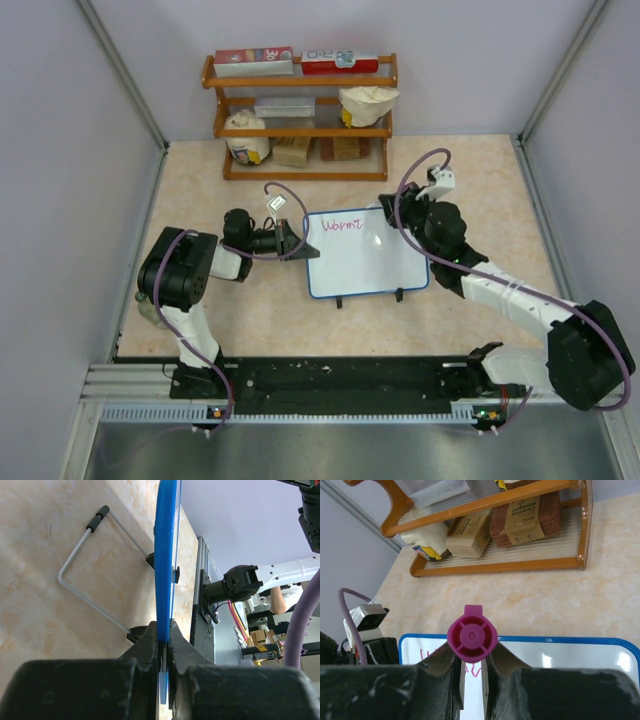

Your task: Write a sentence on the whiteboard

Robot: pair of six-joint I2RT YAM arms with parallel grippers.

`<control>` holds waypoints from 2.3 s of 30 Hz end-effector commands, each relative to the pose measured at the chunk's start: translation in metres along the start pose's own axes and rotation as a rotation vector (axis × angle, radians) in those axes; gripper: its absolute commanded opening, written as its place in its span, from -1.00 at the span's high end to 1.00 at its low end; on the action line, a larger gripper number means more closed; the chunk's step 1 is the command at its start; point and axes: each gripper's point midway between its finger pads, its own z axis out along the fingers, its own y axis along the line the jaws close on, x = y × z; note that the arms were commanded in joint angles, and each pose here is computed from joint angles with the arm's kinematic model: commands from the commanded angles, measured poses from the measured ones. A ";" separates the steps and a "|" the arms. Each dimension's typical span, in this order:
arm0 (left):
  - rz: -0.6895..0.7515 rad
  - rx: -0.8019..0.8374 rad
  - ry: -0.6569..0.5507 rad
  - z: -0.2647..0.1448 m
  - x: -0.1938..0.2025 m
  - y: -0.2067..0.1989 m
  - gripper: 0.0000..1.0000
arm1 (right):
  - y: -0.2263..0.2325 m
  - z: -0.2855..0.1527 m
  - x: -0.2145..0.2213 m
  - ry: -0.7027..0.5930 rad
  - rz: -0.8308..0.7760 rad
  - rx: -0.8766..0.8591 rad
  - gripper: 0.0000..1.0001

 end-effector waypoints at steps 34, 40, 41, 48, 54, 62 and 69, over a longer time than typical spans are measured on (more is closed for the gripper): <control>0.019 0.006 -0.005 0.001 -0.006 -0.001 1.00 | -0.025 -0.007 0.037 0.084 -0.001 0.029 1.00; 0.015 0.005 -0.005 0.001 -0.006 0.000 1.00 | -0.027 -0.016 0.043 0.098 0.008 0.024 1.00; 0.016 0.005 -0.005 0.001 -0.006 0.000 1.00 | -0.027 -0.016 0.044 0.098 0.010 0.021 1.00; 0.016 0.004 -0.007 0.001 -0.006 0.000 1.00 | -0.030 -0.020 0.048 0.106 0.016 0.026 1.00; 0.016 0.004 -0.005 0.001 -0.005 -0.001 1.00 | -0.028 -0.014 0.039 0.078 0.019 0.037 1.00; 0.016 0.005 -0.005 0.001 -0.005 0.000 1.00 | -0.021 -0.004 0.020 0.033 0.013 0.041 1.00; 0.019 0.006 -0.006 0.001 -0.006 -0.001 1.00 | -0.019 0.001 0.010 0.016 -0.001 0.047 1.00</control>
